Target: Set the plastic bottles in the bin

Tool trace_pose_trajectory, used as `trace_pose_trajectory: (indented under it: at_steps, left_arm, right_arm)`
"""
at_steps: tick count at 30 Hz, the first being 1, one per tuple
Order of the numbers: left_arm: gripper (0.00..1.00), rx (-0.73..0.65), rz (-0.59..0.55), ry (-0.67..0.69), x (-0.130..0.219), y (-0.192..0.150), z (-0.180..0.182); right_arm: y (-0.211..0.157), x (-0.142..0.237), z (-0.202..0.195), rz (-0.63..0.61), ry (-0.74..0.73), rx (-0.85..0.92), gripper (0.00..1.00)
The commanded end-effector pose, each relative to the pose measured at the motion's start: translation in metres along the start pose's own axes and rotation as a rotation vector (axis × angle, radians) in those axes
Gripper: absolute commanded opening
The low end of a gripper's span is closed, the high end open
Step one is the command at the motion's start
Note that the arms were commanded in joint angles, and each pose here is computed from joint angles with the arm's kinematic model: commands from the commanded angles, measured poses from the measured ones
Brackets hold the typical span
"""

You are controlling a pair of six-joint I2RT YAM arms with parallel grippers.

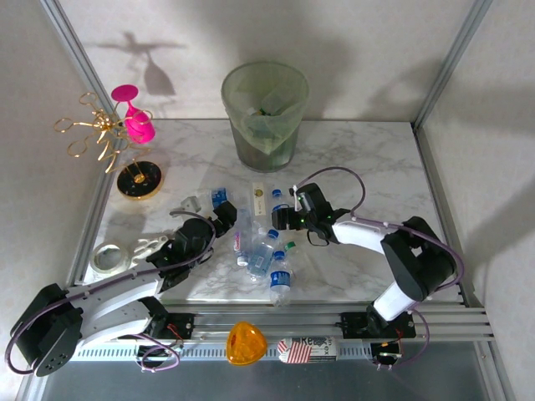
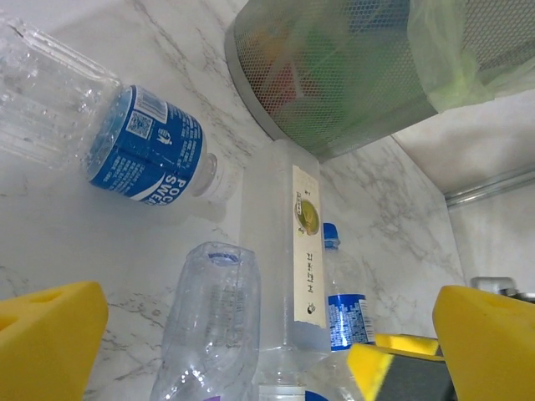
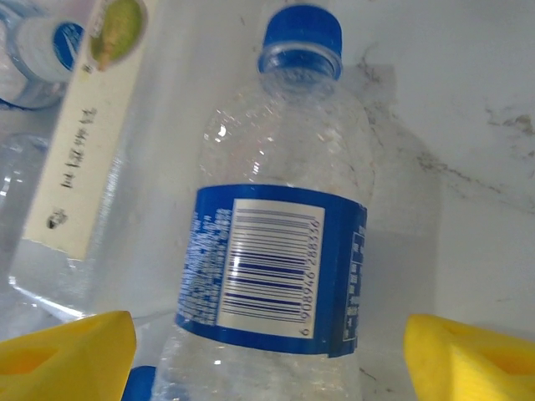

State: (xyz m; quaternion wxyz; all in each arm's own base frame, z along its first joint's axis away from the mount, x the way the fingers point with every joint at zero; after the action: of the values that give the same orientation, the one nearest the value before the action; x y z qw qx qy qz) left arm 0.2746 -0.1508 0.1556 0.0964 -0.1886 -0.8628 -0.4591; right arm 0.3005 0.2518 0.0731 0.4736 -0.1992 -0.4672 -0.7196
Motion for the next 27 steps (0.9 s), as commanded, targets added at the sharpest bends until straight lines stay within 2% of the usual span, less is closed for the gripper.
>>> trace_pose_trajectory:
  at_steps: [1,10,18,27]
  left_arm:
    - [1.00,0.068,-0.027,-0.012,0.004,0.000,0.003]
    - [1.00,0.062,-0.040,-0.026,0.003,0.005,-0.003]
    - [1.00,0.066,-0.038,-0.030,0.003,0.005,-0.005]
    - [1.00,0.067,-0.040,-0.024,0.004,0.006,-0.004]
  right_arm:
    - [0.007,-0.005,0.008,-0.011,0.016,0.004,0.83]
    - [0.001,-0.020,-0.009,-0.002,-0.060,-0.001,0.80]
    - [0.001,-0.025,-0.010,0.001,-0.070,0.004,0.76]
    - [0.006,-0.019,-0.007,-0.020,-0.061,0.016,0.64]
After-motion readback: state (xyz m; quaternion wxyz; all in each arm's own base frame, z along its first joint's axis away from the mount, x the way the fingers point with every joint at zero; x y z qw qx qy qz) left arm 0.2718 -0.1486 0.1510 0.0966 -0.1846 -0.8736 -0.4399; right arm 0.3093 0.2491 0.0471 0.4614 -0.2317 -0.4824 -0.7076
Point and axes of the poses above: each hand's point on the last joint's axis, 136 mm out from that joint toward the fingers, its own x axis back along the fingers, its own z axis along the line the jaws close on, y = z × x, the point moved 2 cm from there along x, back along the fingers, and after that the axes turned 14 degrees about -x, right-handed, at the moved point
